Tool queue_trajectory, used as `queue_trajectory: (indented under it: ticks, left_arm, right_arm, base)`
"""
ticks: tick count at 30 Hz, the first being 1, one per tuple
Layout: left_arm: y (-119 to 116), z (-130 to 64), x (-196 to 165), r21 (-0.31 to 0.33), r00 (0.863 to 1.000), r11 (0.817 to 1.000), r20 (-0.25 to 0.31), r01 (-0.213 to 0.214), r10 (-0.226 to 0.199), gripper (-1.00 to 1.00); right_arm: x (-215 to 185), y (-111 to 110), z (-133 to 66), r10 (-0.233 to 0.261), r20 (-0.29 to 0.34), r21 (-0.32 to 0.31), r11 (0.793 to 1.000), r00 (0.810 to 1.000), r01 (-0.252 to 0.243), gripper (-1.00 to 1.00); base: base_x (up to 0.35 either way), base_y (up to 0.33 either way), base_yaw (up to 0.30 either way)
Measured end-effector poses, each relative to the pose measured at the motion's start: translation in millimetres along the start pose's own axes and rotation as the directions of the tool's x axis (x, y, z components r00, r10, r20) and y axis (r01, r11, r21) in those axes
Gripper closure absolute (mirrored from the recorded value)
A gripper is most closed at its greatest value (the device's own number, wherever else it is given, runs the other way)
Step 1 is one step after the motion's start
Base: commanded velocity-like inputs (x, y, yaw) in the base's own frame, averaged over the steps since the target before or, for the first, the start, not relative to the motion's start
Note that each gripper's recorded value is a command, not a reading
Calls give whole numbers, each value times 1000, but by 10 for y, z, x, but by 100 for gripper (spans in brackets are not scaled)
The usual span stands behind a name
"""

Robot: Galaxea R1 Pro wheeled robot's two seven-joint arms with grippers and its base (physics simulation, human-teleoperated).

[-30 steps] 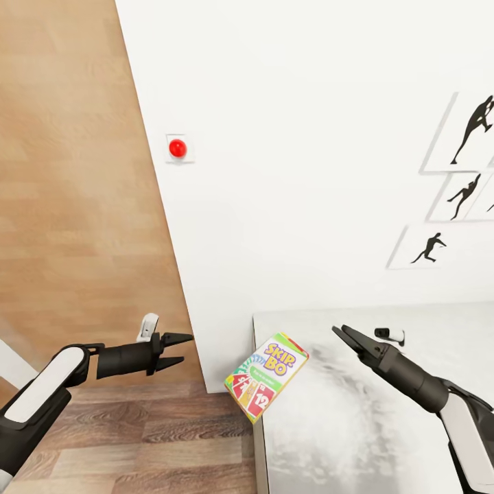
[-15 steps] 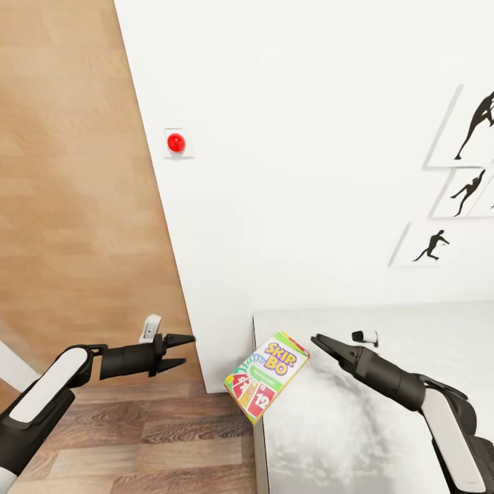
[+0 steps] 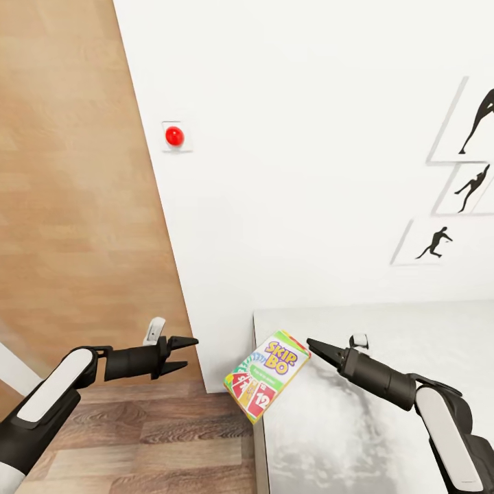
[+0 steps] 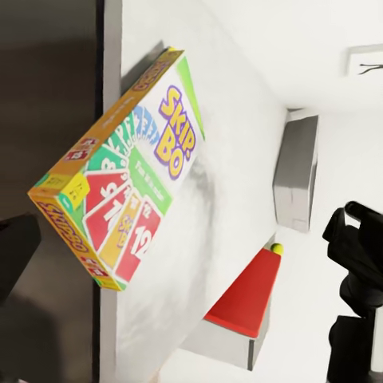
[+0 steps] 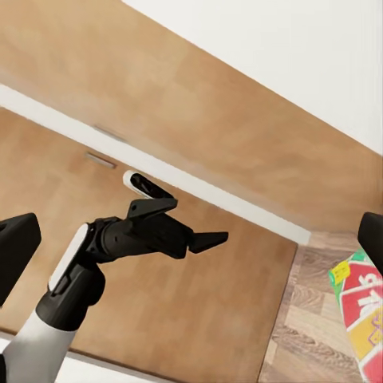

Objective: Put all the toys in the child's room - the three board games (two on the bed and one on the table), the two jigsaw puzzles on the table, and the tennis ball on the table - inside the toy box on the table in the child's room.

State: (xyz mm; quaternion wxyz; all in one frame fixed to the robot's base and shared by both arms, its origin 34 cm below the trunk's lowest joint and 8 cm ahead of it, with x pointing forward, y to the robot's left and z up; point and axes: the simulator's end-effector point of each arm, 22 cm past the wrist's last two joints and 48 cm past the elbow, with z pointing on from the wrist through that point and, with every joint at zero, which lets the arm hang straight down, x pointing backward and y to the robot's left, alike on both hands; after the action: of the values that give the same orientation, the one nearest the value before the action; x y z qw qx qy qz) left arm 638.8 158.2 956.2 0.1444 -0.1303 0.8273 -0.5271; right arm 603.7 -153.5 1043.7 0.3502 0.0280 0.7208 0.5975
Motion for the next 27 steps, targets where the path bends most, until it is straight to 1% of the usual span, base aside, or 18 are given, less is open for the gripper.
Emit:
queue_trajectory:
  ticks: [9, 27]
  left_arm:
    - [95, 51, -11, -2, 1000, 1000, 0, 1, -1, -100]
    - [290, 152, -22, -2, 1000, 1000, 0, 1, -1, -100]
  right_arm:
    - [18, -128, -13, -3, -5, 15, 1000, 1000, 4, -100]
    - [80, -331, 4, -6, -4, 17, 1000, 1000, 6, -100]
  base:
    - [0, 0, 0]
    - [0, 0, 0]
